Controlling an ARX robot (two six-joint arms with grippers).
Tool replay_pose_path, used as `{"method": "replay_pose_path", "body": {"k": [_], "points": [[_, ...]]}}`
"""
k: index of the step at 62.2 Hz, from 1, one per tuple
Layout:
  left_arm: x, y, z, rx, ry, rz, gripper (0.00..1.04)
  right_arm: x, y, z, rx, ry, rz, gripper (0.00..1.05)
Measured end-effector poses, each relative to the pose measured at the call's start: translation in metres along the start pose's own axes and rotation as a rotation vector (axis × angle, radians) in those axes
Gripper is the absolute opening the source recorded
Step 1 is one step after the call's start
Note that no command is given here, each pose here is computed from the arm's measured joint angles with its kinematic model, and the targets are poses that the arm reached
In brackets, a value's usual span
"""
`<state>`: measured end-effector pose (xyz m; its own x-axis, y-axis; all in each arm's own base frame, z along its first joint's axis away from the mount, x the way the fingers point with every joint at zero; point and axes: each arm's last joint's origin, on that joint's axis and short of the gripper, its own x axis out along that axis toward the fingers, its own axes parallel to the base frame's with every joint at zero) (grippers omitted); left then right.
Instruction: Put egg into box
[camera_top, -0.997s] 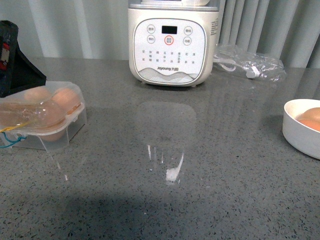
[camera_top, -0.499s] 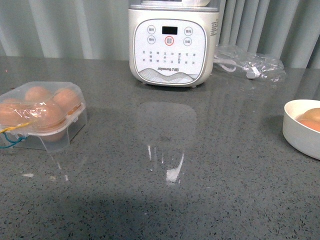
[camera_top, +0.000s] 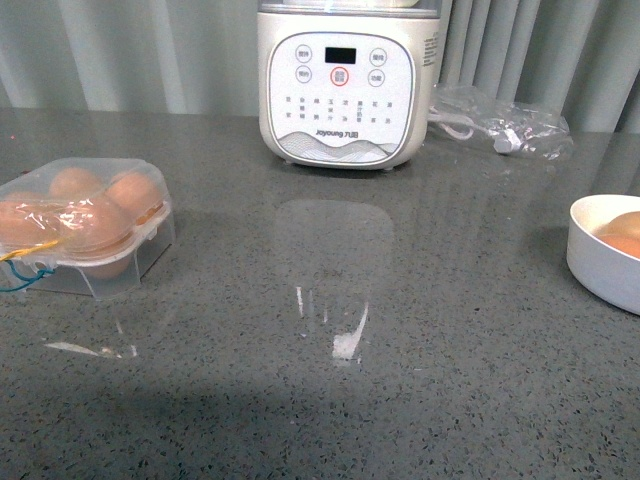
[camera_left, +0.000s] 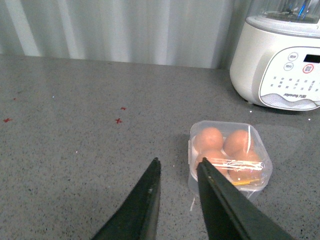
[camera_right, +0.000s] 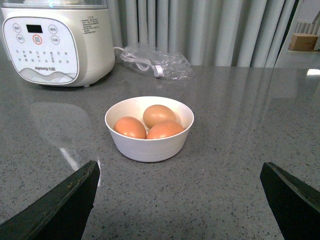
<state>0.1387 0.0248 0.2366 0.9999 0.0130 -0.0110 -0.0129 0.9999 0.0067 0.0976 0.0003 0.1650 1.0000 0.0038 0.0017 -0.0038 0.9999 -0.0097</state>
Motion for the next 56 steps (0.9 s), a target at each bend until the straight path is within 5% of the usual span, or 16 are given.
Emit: {"method": "replay_pose_path", "body": {"k": [5, 56], "points": [[-0.003, -0.004, -0.008, -0.003, -0.003, 0.0, 0.04, 0.0, 0.0, 0.0, 0.0, 0.0, 0.0, 0.98], [-0.028, -0.025, -0.059, -0.008, -0.011, -0.013, 0.04, 0.0, 0.0, 0.0, 0.0, 0.0, 0.0, 0.98]]}}
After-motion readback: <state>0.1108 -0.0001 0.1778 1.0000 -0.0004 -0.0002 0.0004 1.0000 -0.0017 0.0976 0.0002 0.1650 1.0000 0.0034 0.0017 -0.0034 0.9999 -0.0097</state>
